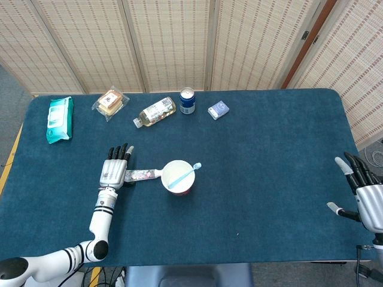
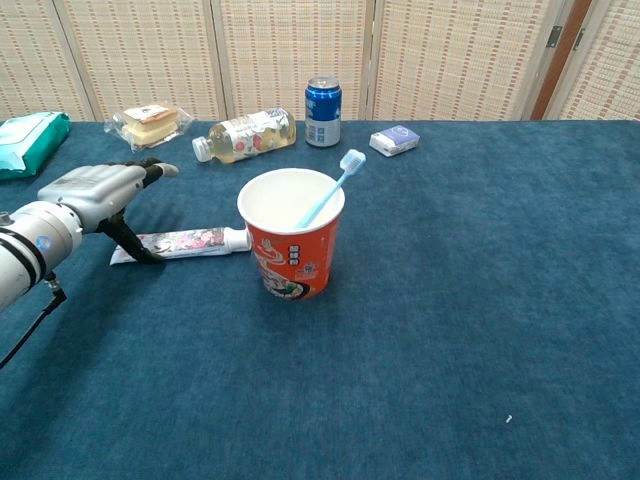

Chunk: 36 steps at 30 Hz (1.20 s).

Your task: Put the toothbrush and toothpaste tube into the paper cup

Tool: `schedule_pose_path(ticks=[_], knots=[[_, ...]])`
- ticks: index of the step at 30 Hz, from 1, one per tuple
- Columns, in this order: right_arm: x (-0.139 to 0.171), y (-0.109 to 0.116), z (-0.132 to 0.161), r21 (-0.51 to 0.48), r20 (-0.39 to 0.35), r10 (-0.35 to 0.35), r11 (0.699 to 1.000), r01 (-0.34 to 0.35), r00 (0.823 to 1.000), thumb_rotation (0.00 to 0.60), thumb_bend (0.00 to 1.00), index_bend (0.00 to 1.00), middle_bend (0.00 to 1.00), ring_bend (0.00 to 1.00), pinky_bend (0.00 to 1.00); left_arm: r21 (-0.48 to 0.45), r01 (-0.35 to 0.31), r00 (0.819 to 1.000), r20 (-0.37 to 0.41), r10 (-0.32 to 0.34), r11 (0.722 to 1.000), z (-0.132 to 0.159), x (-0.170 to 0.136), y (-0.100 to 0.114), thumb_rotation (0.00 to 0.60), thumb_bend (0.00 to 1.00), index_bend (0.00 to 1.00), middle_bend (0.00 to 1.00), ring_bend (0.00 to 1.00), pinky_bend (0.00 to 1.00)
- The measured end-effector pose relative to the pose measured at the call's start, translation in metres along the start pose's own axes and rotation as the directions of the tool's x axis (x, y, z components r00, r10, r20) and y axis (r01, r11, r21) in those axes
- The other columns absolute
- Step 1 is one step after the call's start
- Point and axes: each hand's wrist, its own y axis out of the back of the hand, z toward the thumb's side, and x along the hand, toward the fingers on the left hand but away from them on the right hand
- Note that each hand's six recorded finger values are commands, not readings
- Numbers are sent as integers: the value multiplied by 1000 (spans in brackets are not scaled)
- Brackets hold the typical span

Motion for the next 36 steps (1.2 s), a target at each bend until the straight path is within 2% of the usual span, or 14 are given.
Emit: schedule_pose_path(ticks=[7,14,24,31,36], knots=[[1,3,-1,3,3,-7,1000,7,1000,600,0,0,0,0,287,-2,4,999,38,-4,1000,5,-8,3,600,0,0,0,0,0],[-1,8,1,3,1,-13,1000,13,1000,600,0,0,0,0,287,-5,22,996,88,-21,1000,9,-19,17,600,0,0,0,0,0],[-13,21,5,23,-12,-10,1000,10,1000,600,0,0,0,0,287,31,108,988,109,-111,994,5,-25,35,600,0,0,0,0,0],[-18,40,8,57,-20,-45,997,46,999,600,0,0,0,0,287,99,167,979,102,-177,981,5,-21,38,600,0,32,0,0,0],[-20,45,5,62,-6,-56,997,56,998,600,0,0,0,0,287,127,207,972,85,-219,970,5,-12,36,600,0,63,0,0,0]])
